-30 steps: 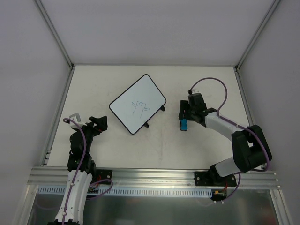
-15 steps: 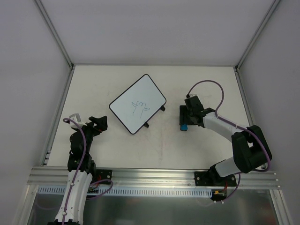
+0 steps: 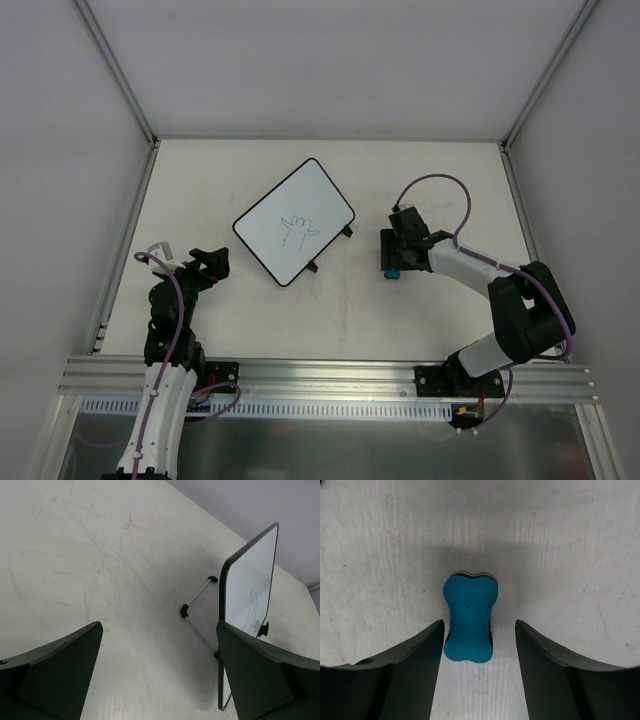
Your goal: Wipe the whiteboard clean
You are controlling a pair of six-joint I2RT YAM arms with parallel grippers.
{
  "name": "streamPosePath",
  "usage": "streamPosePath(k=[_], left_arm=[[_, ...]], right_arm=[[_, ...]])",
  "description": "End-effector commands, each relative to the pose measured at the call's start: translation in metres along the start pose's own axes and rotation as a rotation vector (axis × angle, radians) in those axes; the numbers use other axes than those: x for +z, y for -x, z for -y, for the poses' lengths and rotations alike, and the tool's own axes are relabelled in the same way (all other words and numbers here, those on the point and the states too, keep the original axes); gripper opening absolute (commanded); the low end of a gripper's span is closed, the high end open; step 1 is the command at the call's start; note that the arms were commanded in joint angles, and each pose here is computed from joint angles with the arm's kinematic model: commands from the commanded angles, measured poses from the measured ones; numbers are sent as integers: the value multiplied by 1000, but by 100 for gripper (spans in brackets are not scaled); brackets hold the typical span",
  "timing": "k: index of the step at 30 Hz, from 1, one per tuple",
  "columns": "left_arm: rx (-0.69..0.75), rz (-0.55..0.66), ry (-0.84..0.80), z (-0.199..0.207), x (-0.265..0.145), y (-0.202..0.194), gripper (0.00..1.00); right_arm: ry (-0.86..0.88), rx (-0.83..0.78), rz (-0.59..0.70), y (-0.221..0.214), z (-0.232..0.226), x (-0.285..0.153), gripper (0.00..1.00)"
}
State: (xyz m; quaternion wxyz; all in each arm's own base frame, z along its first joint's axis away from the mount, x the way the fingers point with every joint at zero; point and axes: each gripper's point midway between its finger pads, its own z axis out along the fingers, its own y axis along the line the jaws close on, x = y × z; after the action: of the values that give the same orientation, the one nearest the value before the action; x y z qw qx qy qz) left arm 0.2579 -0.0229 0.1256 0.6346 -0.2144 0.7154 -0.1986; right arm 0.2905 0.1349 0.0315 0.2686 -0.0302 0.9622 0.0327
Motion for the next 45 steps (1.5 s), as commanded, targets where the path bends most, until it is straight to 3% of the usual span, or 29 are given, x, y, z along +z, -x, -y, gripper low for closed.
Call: streamPosePath(k=[1,22,30,32,37,42,45], left_arm=[[0,0,36,-13,2,-8,99],[-8,-1,35,-12,2,-8,99],[-5,-6,22,-10,1,-9,99],[-6,-10,11,-8,1,-9,99],[2,-3,-80,10,-3,-5,99],[15,26,-167,22,-5,-4,99],[8,8,-209,31,-2,-6,99]], right_arm=[[19,-16,27,13,-11,-5,62],[-32,-39,2,11,-9,4,41],[-5,-48,25,19,-13,-3,18],[20,-57,35,23,-18,-7,12],[115,-72,102,42,-38,-30,11],[209,-103,165,66,-73,-50,1],[255,-140,207,87,-100,-60,0]])
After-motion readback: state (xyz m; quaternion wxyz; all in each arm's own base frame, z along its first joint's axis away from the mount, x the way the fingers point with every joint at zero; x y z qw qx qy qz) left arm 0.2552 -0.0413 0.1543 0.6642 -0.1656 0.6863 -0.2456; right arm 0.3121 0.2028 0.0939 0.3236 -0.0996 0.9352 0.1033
